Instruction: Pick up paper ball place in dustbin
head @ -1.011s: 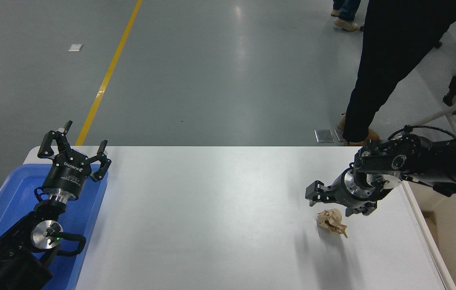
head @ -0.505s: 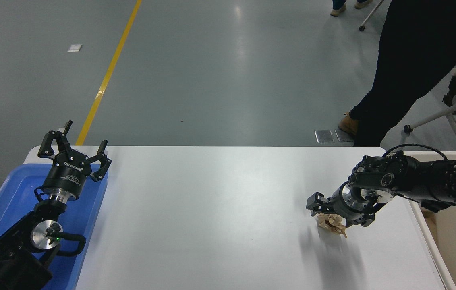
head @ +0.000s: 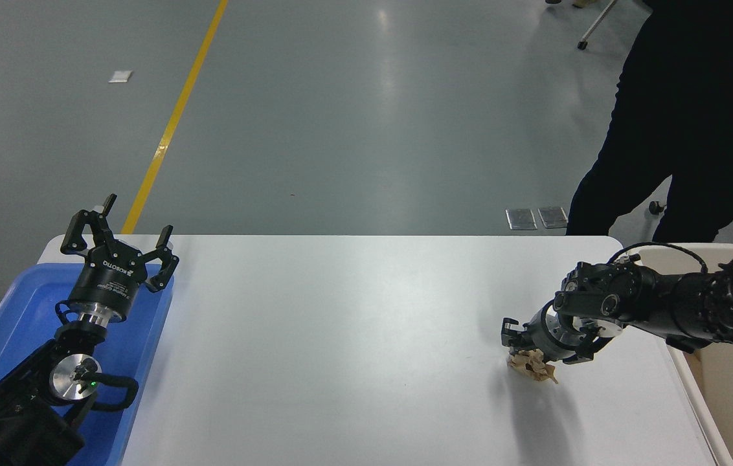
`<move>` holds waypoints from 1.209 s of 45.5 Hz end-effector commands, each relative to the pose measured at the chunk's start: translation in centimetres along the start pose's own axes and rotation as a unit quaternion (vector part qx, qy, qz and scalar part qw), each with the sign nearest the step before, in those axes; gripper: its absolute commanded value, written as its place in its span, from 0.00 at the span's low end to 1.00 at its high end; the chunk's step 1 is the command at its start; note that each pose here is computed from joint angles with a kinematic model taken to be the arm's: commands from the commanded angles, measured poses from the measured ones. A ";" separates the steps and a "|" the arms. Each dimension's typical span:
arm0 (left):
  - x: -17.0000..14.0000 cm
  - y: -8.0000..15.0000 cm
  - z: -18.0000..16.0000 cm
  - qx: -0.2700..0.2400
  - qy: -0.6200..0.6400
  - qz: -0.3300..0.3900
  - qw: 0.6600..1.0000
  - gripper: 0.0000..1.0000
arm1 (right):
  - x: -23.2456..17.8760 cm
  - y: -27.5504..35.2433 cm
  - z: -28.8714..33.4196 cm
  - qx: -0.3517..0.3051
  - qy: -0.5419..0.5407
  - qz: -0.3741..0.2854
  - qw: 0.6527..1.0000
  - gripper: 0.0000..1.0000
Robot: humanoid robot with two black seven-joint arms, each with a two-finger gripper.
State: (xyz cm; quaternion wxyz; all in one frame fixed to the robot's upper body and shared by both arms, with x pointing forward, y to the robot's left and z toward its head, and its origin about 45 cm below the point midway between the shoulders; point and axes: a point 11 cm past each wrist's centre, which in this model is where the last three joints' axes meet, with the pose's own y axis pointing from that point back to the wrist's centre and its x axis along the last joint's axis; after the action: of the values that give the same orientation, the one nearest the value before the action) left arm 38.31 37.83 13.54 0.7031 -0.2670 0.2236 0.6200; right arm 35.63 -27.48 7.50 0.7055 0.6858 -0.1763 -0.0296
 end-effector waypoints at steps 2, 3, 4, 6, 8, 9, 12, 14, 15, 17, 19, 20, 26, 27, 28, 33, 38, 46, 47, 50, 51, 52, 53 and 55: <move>0.0 0.0 0.0 0.000 0.000 0.000 1.000 0.98 | 2.3 2.3 -0.3 0.003 0.012 0.023 1.000 0.00; 0.0 0.0 0.0 0.000 0.000 0.000 1.000 0.98 | 2.8 2.9 -0.2 0.005 0.010 0.027 1.000 0.00; 0.0 0.0 0.0 0.000 0.000 0.000 1.000 0.98 | 3.0 3.4 -0.3 0.007 0.011 0.028 1.000 0.00; 0.0 0.0 0.0 0.000 0.000 0.000 1.000 0.98 | 3.7 4.6 -0.6 0.013 0.014 0.027 0.999 0.00; 0.0 0.0 0.0 0.000 0.000 0.000 1.000 0.98 | 4.4 6.5 -1.1 0.022 0.020 0.024 0.999 0.00; 0.0 0.0 0.0 0.000 0.000 0.000 1.000 0.98 | 4.9 7.4 -1.2 0.026 0.020 0.026 0.999 0.00; 0.0 0.0 0.0 0.000 0.000 0.000 1.000 0.98 | 5.8 9.5 -1.4 0.036 0.021 0.031 0.999 0.00; 0.0 0.0 0.0 0.000 0.000 0.000 1.000 0.98 | 6.4 11.0 -1.6 0.043 0.021 0.038 0.998 0.00; 0.0 0.0 0.0 0.000 0.000 0.000 1.000 0.98 | 6.7 11.7 -1.7 0.046 0.022 0.042 0.998 0.00; 0.0 0.0 0.0 0.000 0.000 0.000 1.000 0.98 | 7.2 13.0 -1.5 0.051 0.020 0.046 0.997 0.00; 0.0 0.0 0.0 0.000 0.000 0.000 1.000 0.98 | 7.9 14.4 -1.5 0.057 0.018 0.054 0.997 0.00; 0.0 0.0 0.0 0.000 0.000 0.000 1.000 0.98 | 8.1 15.1 -1.5 0.061 0.018 0.058 0.996 0.00; 0.0 0.0 0.0 0.000 0.000 0.000 1.000 0.98 | 9.6 19.7 -1.5 0.082 0.015 0.085 0.993 0.00; 0.0 0.0 0.0 0.000 0.000 0.000 1.000 0.98 | 9.8 20.4 -1.4 0.083 0.015 0.087 0.993 0.00; 0.0 0.0 0.0 0.000 0.000 0.000 1.000 0.98 | 9.9 21.0 -1.4 0.084 0.017 0.090 0.992 0.00; 0.0 0.0 0.0 0.000 0.000 0.000 1.000 0.98 | 10.3 23.9 -1.2 0.089 0.026 0.099 0.991 0.00; 0.0 0.0 0.0 0.000 0.000 0.000 1.000 0.98 | 10.1 26.3 -1.0 0.104 0.029 0.097 0.989 0.00; 0.0 0.0 0.0 0.000 0.000 0.000 1.000 0.98 | 10.4 29.8 -1.3 0.124 0.039 0.110 0.985 0.00; 0.0 0.0 0.0 0.000 0.000 0.000 1.000 0.98 | 10.4 30.0 -1.4 0.125 0.040 0.111 0.985 0.00; 0.0 0.0 0.0 0.000 0.000 0.000 1.000 0.98 | 10.4 30.1 -1.4 0.126 0.040 0.111 0.985 0.00; 0.0 0.0 0.0 0.000 0.000 0.001 1.000 0.98 | 10.4 30.1 -1.4 0.125 0.041 0.111 0.985 0.00; 0.0 0.0 0.0 0.000 0.000 0.001 1.000 0.98 | 10.4 30.1 -1.4 0.126 0.040 0.111 0.985 0.00; 0.0 0.0 0.0 0.000 0.000 0.001 1.000 0.98 | 10.4 30.1 -1.4 0.125 0.041 0.111 0.985 0.00; 0.0 0.0 0.0 0.000 0.000 0.000 1.000 0.98 | 10.4 30.0 -1.4 0.125 0.040 0.112 0.985 0.00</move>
State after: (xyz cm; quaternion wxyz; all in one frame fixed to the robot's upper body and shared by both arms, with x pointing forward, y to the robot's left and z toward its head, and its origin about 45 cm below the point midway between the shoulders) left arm 38.31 37.83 13.54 0.7031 -0.2669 0.2236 0.6200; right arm 40.20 -27.55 37.07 0.6278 0.7400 -0.2247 0.0884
